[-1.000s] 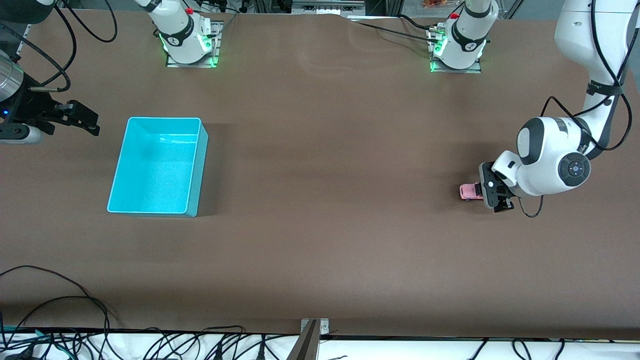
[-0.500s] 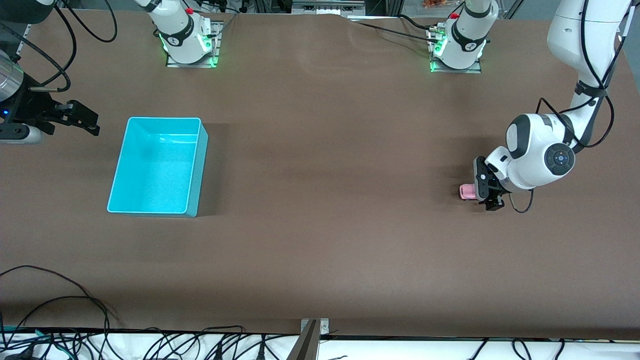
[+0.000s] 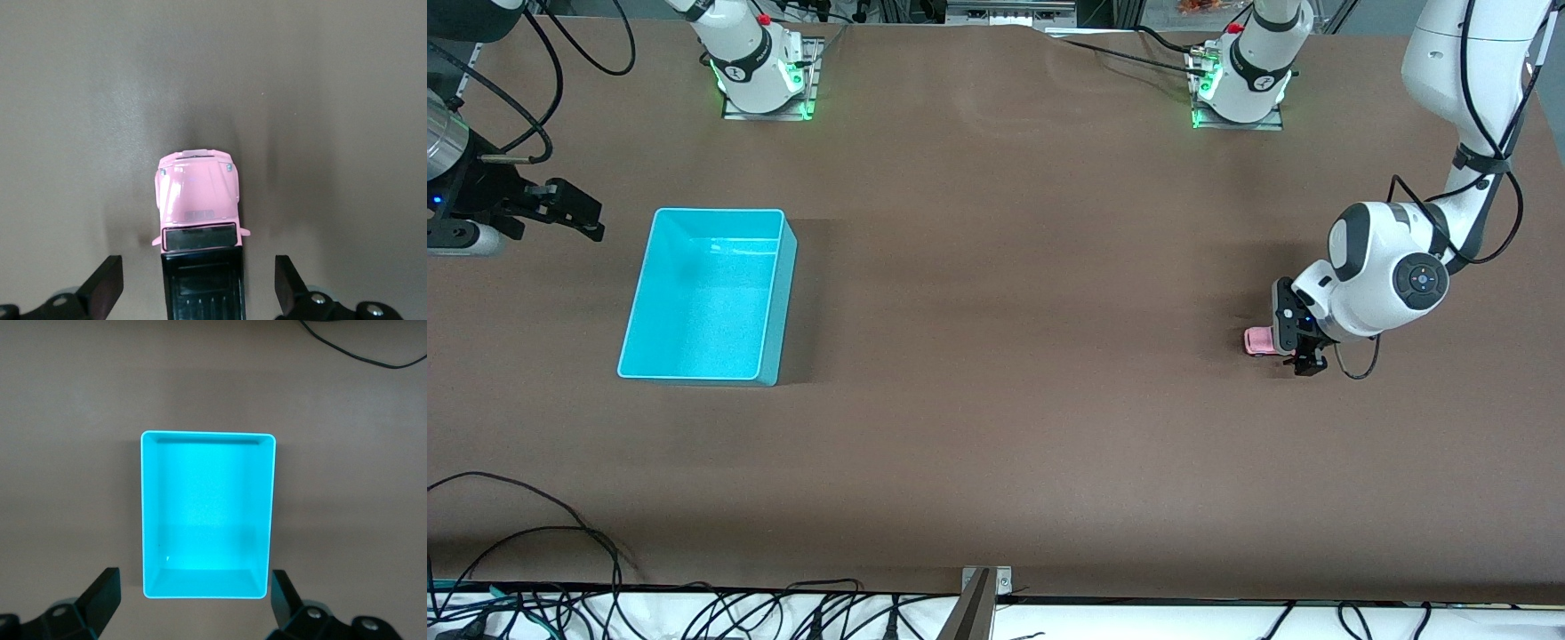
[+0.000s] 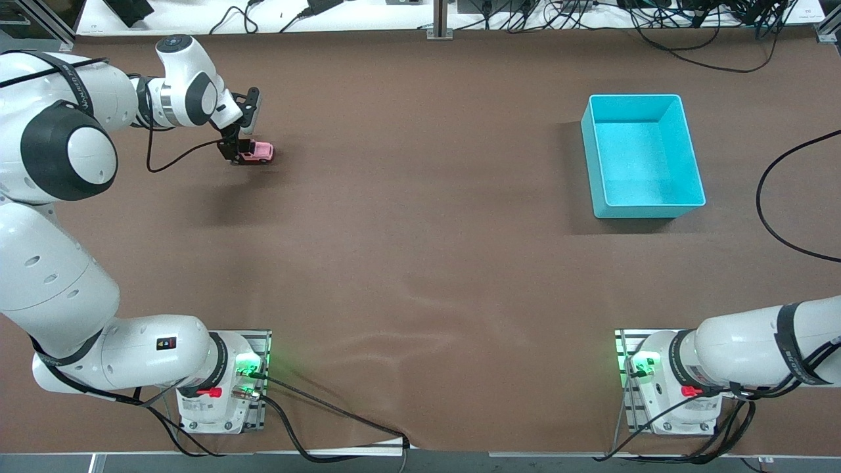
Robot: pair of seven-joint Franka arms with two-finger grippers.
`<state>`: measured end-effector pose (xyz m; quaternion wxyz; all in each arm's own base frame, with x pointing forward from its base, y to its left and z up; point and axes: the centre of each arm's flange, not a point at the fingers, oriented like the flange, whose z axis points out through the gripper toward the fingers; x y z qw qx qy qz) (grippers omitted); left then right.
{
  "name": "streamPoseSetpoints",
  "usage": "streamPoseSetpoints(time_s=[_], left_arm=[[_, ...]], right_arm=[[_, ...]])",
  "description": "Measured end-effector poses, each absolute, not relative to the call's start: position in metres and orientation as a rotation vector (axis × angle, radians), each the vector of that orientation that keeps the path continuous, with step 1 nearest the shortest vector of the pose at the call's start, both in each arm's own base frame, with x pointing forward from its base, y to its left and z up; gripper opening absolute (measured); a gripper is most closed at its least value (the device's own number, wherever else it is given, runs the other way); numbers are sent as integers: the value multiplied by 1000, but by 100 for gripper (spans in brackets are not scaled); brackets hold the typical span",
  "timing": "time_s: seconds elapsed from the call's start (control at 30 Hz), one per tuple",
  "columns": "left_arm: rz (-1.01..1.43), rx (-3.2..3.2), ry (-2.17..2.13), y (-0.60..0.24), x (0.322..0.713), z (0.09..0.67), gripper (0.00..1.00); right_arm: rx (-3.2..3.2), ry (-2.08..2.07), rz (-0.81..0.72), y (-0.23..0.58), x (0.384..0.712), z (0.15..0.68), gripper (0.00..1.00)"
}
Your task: Wind and store pink jeep toy
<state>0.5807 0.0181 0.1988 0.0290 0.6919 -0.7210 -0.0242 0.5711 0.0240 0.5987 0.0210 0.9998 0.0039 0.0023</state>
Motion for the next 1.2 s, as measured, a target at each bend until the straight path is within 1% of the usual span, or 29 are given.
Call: streamPoseSetpoints(time_s=[0.07, 0.17, 0.4, 0.43, 0.93, 1.2], left_arm=[[-78, 2135, -2221, 19, 580, 197, 98], [-83, 2131, -2220, 20, 580, 194, 88], [-83, 2120, -2232, 16, 580, 193, 53], [-83, 2119, -2233, 16, 580, 193, 51], [-84, 2125, -2227, 19, 580, 193, 51], [-85, 2167, -2186, 47, 580, 192, 51]], right_arm=[[3100, 12, 7, 24, 571, 599, 100], [3100, 12, 7, 24, 571, 599, 100], [3100, 12, 7, 24, 571, 599, 100], [3100, 12, 7, 24, 571, 599, 100], [3100, 12, 7, 24, 571, 599, 100], [3100, 12, 7, 24, 571, 599, 100]])
